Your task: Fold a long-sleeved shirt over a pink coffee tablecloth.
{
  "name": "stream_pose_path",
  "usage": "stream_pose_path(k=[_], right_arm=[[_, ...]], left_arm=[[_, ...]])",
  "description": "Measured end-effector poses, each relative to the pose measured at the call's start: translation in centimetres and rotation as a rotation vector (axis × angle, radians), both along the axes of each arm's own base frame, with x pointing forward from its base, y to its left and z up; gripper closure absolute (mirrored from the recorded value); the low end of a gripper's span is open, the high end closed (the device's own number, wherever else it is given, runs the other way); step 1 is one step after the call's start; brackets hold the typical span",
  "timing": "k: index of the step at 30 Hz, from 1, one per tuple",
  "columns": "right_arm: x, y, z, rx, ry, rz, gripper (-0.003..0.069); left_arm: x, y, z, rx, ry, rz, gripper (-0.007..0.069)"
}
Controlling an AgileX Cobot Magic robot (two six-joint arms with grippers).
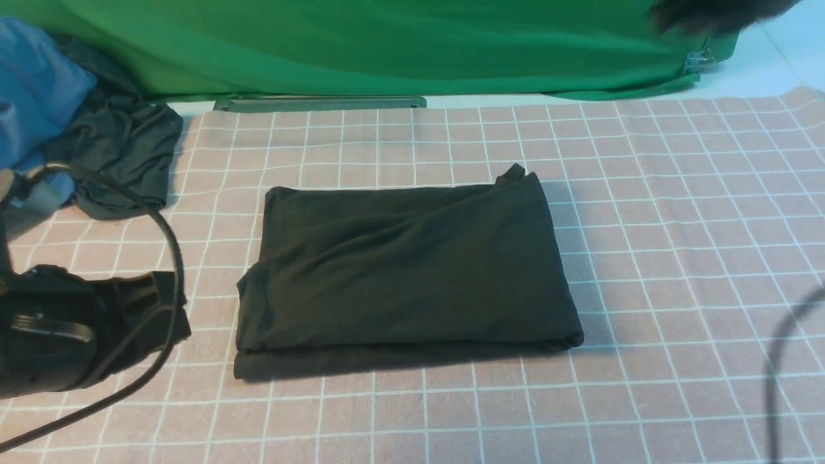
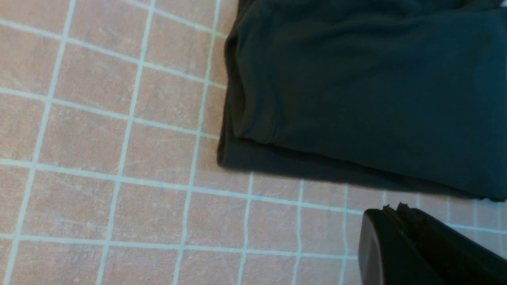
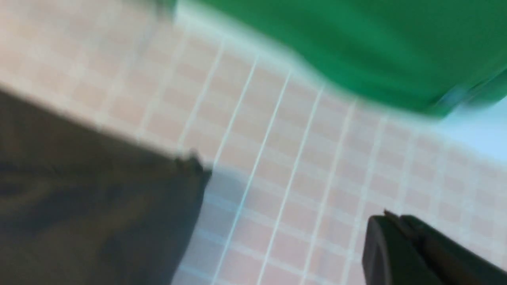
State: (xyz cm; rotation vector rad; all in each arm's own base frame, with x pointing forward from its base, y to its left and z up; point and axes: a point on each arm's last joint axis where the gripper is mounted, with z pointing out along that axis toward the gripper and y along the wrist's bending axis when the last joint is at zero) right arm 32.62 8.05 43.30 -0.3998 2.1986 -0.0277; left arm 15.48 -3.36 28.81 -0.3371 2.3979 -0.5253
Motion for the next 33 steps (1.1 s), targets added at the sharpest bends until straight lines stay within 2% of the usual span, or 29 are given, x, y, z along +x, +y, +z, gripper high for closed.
stream_pose_path(k=[3,5,8,11,16,17,18,24,28,33], right_arm=[[-7.1,-1.9,6.4,0.073,-0.203,-0.012,0.0622],[-11.7,-3.2,9.0,0.108,-0.319,-0.011,0.0622],[-17.3,-4.7,10.5,0.155,-0.445,-0.013,0.0622],[-23.0,-6.2,10.3,0.206,-0.578,-0.01,0.0622],[-29.1,-7.7,5.7,0.257,-0.755,0.011,0.0622],[-29.3,-7.7,5.5,0.259,-0.763,0.012,0.0622],[-30.7,-8.0,3.3,0.277,-0.844,0.026,0.0622],[-33.9,-8.6,-2.8,0.339,-1.123,0.071,0.0622],[-34.2,-8.5,-5.5,0.357,-1.202,0.087,0.0622],[-33.7,-8.4,-6.4,0.351,-1.173,0.086,0.0618]], left_arm=[[-1.7,0.0,1.5,-0.033,-0.094,0.0,0.0612],[-3.2,0.1,2.6,-0.049,-0.174,-0.001,0.0612],[-5.5,0.3,4.1,-0.059,-0.305,0.0,0.0612],[-8.0,0.5,5.2,-0.067,-0.433,0.002,0.0612],[-10.6,0.8,5.9,-0.063,-0.557,0.003,0.0612],[-10.6,0.8,5.9,-0.063,-0.56,0.003,0.0612],[-11.1,0.9,6.0,-0.049,-0.583,0.004,0.0612],[-11.3,1.2,5.9,-0.012,-0.598,0.01,0.0612],[-11.2,1.3,5.9,0.011,-0.601,0.013,0.0612],[-11.2,1.4,5.9,0.028,-0.602,0.016,0.0612]])
